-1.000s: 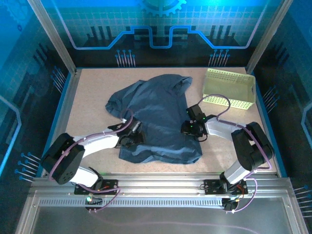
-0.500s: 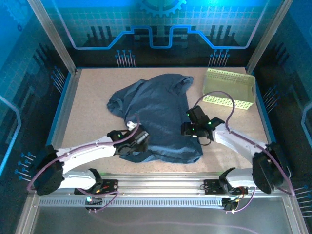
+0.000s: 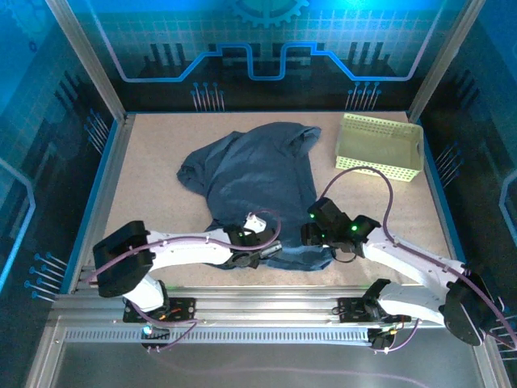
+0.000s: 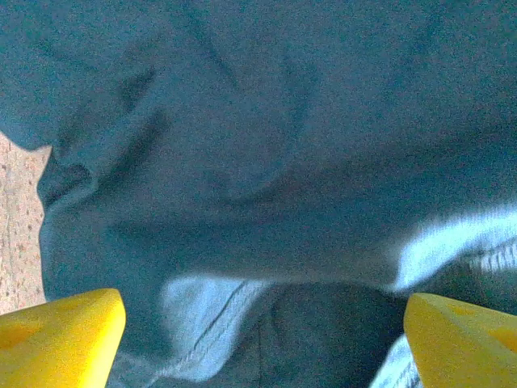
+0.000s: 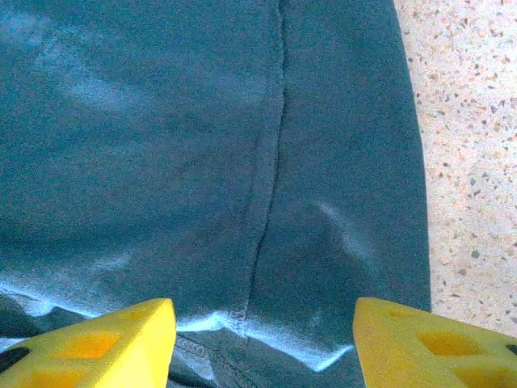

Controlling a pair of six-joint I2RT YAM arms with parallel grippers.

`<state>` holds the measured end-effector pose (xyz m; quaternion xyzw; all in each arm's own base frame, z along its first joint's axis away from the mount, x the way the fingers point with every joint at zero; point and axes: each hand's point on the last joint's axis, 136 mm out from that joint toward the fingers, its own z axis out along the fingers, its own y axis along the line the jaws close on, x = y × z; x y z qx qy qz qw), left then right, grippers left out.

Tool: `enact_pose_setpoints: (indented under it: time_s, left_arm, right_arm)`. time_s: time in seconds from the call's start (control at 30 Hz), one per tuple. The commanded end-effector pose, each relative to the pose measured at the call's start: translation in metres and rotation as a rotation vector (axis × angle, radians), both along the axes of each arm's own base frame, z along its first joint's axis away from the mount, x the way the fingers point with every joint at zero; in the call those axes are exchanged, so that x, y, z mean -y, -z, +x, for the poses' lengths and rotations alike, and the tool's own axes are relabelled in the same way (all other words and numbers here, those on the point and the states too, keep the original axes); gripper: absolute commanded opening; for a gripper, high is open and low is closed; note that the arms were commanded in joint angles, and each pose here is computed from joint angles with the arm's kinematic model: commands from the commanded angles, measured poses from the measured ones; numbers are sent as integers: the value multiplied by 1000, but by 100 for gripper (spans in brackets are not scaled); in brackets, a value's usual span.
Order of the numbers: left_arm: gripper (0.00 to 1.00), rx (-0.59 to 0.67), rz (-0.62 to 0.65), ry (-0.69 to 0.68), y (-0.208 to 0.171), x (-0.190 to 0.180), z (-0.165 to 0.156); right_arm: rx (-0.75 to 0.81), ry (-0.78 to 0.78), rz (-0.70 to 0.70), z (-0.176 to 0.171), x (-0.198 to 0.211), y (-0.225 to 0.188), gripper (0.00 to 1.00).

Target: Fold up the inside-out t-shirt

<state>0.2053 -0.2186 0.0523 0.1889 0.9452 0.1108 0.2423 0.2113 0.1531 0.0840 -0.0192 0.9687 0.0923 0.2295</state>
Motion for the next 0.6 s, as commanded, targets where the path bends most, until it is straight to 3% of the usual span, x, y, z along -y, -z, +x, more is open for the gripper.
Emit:
enact_pose_setpoints:
  time_s: [0.0, 0.1, 0.4, 0.57]
  left_arm:
    - [89, 55, 44, 28, -4, 7, 20]
    - [85, 47, 67, 38, 4, 7, 24]
    - [51, 62, 14, 54, -2, 13, 30]
    - [22, 57, -14, 50, -1, 14, 31]
  right_arm:
    - [15, 29, -5, -4, 6, -1, 62]
    - [23, 38, -9, -5, 9, -3, 63]
    - [19, 38, -5, -7, 10, 0, 63]
    - [15, 34, -5, -8, 8, 2, 64]
